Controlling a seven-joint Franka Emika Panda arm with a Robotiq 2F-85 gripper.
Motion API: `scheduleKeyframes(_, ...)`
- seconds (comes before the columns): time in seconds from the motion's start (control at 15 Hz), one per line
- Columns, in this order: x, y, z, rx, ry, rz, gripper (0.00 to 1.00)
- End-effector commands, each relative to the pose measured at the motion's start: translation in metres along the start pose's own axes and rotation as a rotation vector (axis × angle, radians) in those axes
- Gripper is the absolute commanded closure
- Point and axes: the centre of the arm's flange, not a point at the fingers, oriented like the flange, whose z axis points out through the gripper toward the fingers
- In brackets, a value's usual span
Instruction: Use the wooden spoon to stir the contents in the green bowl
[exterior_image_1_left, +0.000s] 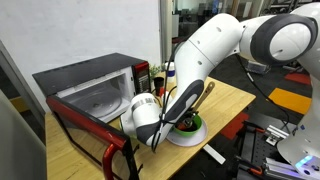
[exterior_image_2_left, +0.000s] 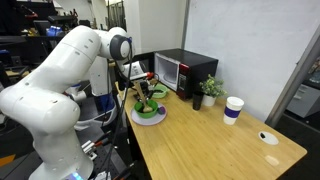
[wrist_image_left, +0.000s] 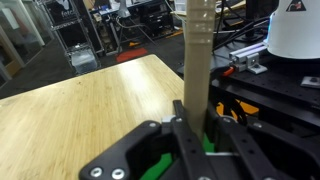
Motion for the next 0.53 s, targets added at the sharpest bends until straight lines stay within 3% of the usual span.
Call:
scheduleKeyframes(0.0,0.009,-0.002,-0.015,-0.062,0.004,0.013,0.94)
scheduleKeyframes(0.47,0.014,-0.011,-0.031,-0.168,0.03,0.038,0.94)
